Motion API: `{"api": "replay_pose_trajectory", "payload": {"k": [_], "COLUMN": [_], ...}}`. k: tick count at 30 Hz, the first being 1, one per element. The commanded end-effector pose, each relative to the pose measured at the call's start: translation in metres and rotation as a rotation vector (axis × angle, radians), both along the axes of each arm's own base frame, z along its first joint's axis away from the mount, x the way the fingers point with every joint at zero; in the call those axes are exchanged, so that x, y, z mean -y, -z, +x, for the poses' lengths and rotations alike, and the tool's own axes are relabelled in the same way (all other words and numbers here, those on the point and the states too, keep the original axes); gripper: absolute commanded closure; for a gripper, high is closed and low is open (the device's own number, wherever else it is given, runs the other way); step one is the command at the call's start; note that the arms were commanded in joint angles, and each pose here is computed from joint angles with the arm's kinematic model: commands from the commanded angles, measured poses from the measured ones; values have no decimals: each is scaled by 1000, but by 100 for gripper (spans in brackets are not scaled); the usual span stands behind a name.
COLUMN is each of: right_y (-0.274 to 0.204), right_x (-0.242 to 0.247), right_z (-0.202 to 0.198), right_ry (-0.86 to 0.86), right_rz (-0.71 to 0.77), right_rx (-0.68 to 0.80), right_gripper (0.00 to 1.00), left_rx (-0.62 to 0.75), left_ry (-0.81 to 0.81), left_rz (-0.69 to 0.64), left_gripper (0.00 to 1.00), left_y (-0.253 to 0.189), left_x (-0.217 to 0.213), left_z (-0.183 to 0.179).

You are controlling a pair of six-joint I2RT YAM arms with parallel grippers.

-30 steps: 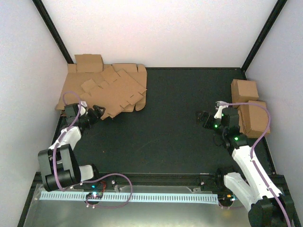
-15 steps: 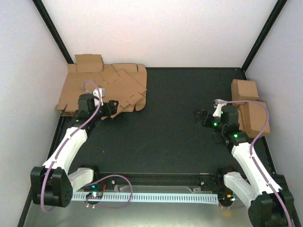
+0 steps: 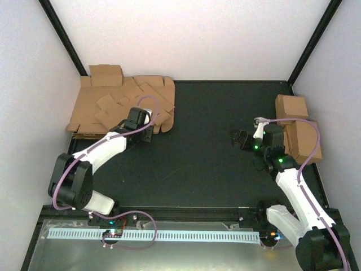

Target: Fold the paper box

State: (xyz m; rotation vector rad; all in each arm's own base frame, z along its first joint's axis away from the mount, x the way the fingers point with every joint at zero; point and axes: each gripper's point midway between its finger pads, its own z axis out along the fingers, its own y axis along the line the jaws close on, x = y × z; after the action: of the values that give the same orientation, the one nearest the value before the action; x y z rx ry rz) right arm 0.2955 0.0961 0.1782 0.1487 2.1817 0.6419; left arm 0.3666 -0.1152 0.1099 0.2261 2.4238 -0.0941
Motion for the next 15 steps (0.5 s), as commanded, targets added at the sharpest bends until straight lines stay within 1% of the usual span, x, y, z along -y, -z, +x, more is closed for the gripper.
{"api": "replay_pose_trajectory", "payload": {"k": [1, 6, 8, 10, 13, 15], "right_y": [-12, -11, -11, -11, -13, -13], "right_x": [-5, -5, -5, -5, -5, -5], "right_z": [2, 1, 1, 0, -1, -1], "right_ry": [-20, -18, -18, -17, -18, -17], "right_rz": [15, 21, 22, 24, 24, 22], "right_rx": [21, 14, 13, 13, 15, 16], "right_gripper": [0, 0, 0, 0, 0, 0], "left_rx": [12, -9, -26, -33, -43, -53], "left_ry": [3, 10, 2, -10, -26, -31], "left_rz": [145, 198, 222, 247, 279, 292], "left_gripper": [54, 61, 61, 55, 56, 60], "left_y": [-4, 6, 11, 14, 18, 21], "left_x": [-4, -2, -5, -7, -11, -13], "left_z": [7, 8, 8, 9, 13, 15]}}
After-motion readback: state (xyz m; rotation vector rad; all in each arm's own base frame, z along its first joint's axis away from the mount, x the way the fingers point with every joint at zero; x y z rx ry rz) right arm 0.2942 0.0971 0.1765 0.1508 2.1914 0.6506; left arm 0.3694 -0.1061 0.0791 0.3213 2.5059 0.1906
